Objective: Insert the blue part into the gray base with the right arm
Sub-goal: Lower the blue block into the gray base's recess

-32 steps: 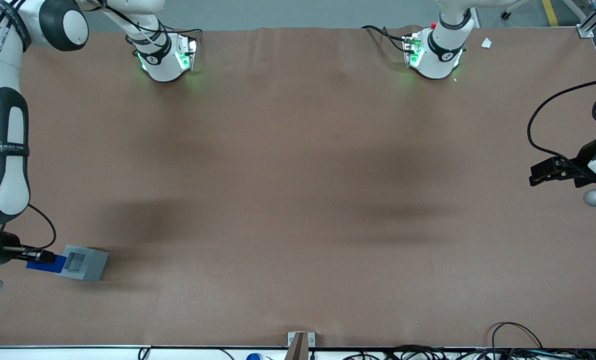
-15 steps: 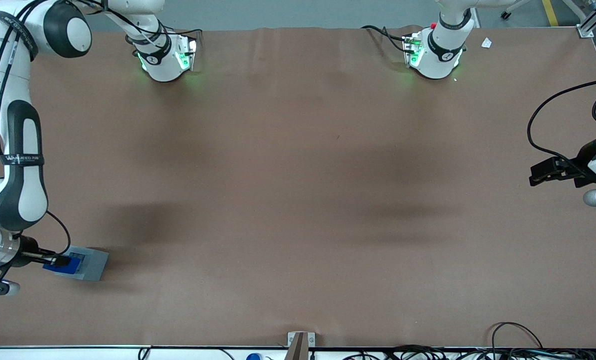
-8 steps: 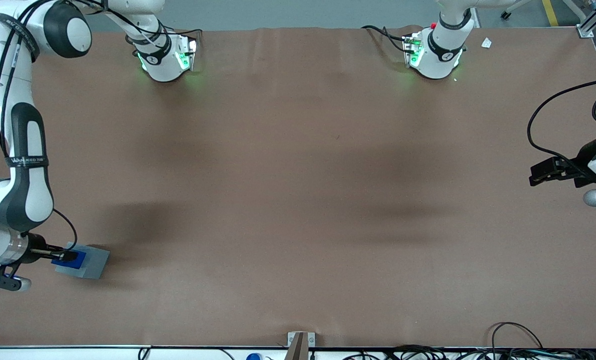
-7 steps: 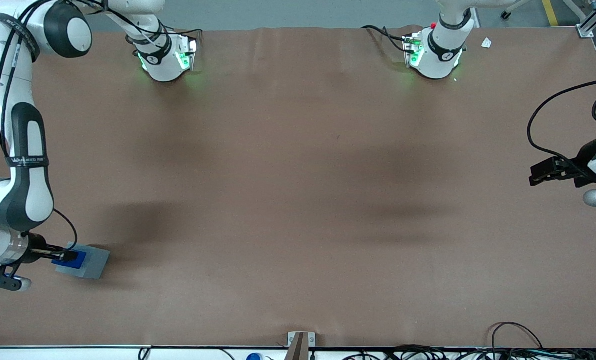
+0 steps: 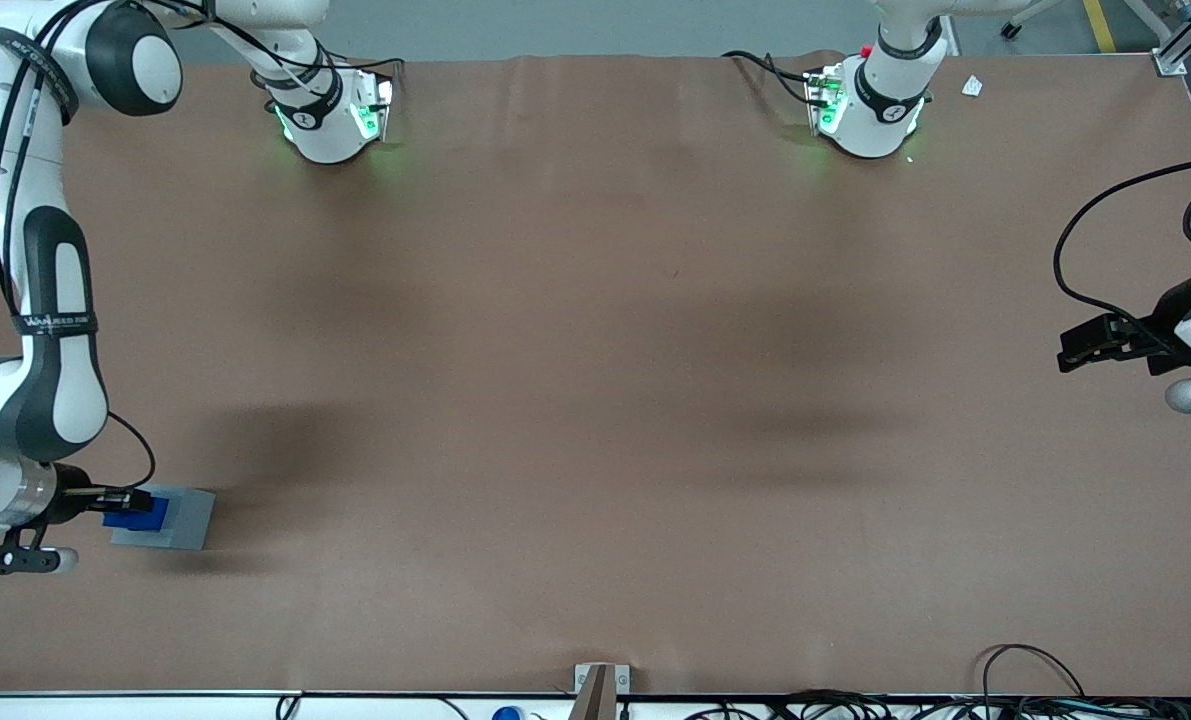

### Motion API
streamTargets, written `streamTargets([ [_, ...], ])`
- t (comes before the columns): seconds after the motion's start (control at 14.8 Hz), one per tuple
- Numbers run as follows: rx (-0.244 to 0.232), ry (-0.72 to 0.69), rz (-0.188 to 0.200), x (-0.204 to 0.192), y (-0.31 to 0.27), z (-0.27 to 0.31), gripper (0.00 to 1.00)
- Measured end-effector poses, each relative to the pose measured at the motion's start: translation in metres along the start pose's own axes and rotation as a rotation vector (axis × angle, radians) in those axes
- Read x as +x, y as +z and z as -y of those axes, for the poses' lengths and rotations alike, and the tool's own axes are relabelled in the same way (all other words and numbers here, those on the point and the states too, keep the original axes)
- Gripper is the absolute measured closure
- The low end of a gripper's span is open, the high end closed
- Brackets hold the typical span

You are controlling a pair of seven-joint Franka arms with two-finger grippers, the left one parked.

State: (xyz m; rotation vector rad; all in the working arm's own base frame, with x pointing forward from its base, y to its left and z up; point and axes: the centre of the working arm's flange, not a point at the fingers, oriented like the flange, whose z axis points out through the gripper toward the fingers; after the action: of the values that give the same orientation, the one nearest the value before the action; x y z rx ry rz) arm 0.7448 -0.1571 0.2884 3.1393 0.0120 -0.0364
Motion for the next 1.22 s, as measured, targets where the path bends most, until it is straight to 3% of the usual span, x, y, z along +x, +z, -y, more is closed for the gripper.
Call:
streamTargets([
  [0.34,0.000,-0.069,0.000,-0.0007,0.0001,-0.0032,0.49],
  [0.61,0.002,0.071,-0.001,-0.0002,0.0000,-0.0009,0.49],
  [1.22,0.004,0.147,0.000,0.0002,0.0001,0.0012,0.49],
])
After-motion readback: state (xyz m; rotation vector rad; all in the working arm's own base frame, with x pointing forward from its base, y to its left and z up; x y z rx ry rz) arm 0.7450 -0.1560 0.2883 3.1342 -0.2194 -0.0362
